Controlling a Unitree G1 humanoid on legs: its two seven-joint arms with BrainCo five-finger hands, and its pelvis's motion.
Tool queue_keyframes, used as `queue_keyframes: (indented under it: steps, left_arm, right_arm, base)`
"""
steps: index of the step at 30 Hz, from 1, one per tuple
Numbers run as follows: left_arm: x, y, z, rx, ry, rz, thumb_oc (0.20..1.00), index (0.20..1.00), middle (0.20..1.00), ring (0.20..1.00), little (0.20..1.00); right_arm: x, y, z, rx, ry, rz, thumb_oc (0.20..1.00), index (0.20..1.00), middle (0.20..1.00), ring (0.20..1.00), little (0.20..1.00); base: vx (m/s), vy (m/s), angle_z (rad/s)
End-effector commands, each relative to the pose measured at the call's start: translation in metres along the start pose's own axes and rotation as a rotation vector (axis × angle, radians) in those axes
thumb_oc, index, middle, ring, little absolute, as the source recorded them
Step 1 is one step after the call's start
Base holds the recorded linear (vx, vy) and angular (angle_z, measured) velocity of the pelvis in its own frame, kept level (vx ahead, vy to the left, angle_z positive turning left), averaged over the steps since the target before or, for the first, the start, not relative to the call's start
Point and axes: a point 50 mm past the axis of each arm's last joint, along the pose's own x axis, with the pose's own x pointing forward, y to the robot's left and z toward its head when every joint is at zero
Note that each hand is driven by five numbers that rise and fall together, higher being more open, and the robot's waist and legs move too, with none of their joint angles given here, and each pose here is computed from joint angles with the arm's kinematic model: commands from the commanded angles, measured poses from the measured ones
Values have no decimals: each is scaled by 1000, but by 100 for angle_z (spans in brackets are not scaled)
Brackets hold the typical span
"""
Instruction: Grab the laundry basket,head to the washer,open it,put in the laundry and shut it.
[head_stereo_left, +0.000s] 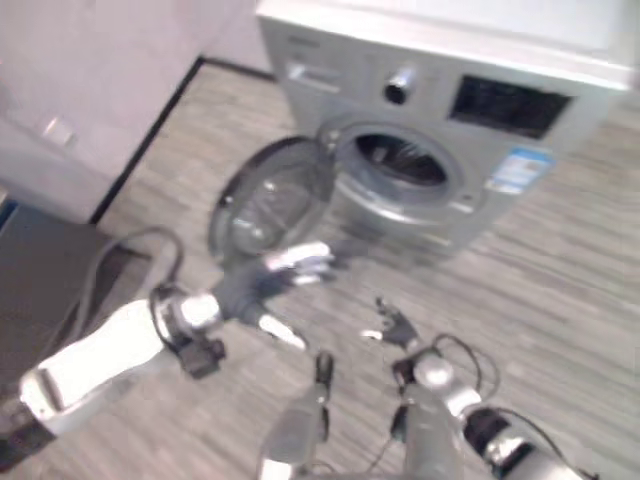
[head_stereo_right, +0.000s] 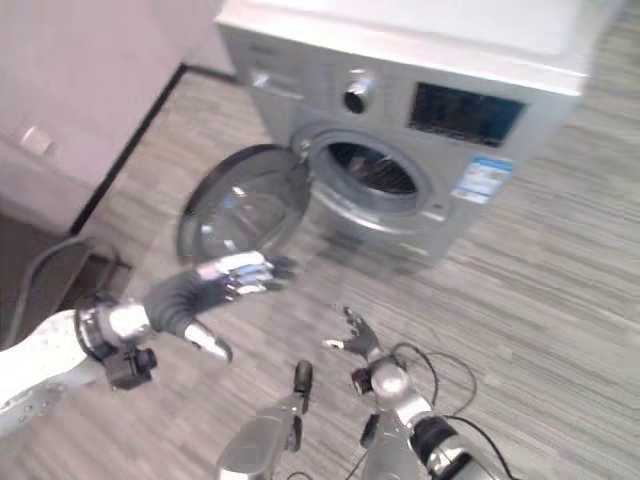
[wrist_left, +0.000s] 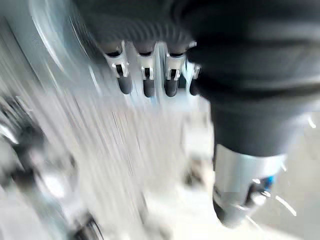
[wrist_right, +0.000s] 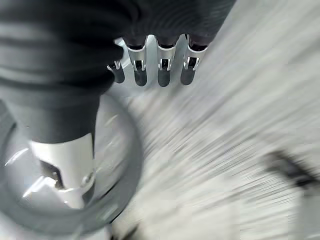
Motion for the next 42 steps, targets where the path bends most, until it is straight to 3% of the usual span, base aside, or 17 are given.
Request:
queue_keyframes:
  steps: [1, 6, 9, 13, 14, 17, 28, 35, 37, 42]
  left_arm:
    - [8, 15, -35, -354, -53, 25, 1000, 1000, 1000, 1000, 1000]
    - [16, 79, -89, -356, -79, 381, 1000, 1000, 1000, 1000, 1000]
    - [16, 126, -115, -316, 43, 648, 1000, 1000, 1000, 1000, 1000]
    - [-51, 186, -106, 37, 437, 1019, 1000, 1000, 1000, 1000, 1000]
    - [-51, 186, -106, 37, 436, 1018, 1000, 1000, 1000, 1000, 1000]
    - [-110, 216, -46, 352, 632, 1258, 1000, 1000, 1000, 1000, 1000]
    - [-161, 223, 3, 555, 757, 1414, 1000, 1000, 1000, 1000, 1000]
    - [-204, 212, -5, 450, 769, 1552, 1000, 1000, 1000, 1000, 1000]
    - [-236, 203, 2, 460, 847, 1673, 1000, 1000, 1000, 1000, 1000]
    - [-257, 198, 30, 581, 881, 1840, 1000, 1000, 1000, 1000, 1000]
  right_arm:
    - [10, 5, 28, -45, -104, 29, 1000, 1000, 1000, 1000, 1000]
    - [1, -35, 23, -90, -84, -95, 1000, 1000, 1000, 1000, 1000]
    - [-1, -56, 40, -47, -152, -179, 1000, 1000, 1000, 1000, 1000]
    - [-8, -72, 44, 0, -186, -234, 1000, 1000, 1000, 1000, 1000]
    - [-8, -72, 44, 0, -186, -234, 1000, 1000, 1000, 1000, 1000]
    - [-26, -85, 36, 36, -209, -269, 1000, 1000, 1000, 1000, 1000]
    - [-39, -77, 47, 27, -290, -184, 1000, 1000, 1000, 1000, 1000]
    - [-51, -84, 58, 70, -362, -186, 1000, 1000, 1000, 1000, 1000]
    - [-57, -90, 57, 50, -365, -197, 1000, 1000, 1000, 1000, 1000]
    - [-63, -93, 56, 10, -367, -201, 1000, 1000, 1000, 1000, 1000]
  base:
    - [33, 138, -101]
    - [32, 131, -92]
    - [12, 78, -61]
    - [-13, 13, -31]
    - [-10, -9, -27]
    - [-11, -82, -10]
    - [-12, -51, 10]
    - [3, -20, -3]
    - [5, -42, -6]
    - [-7, -32, -10]
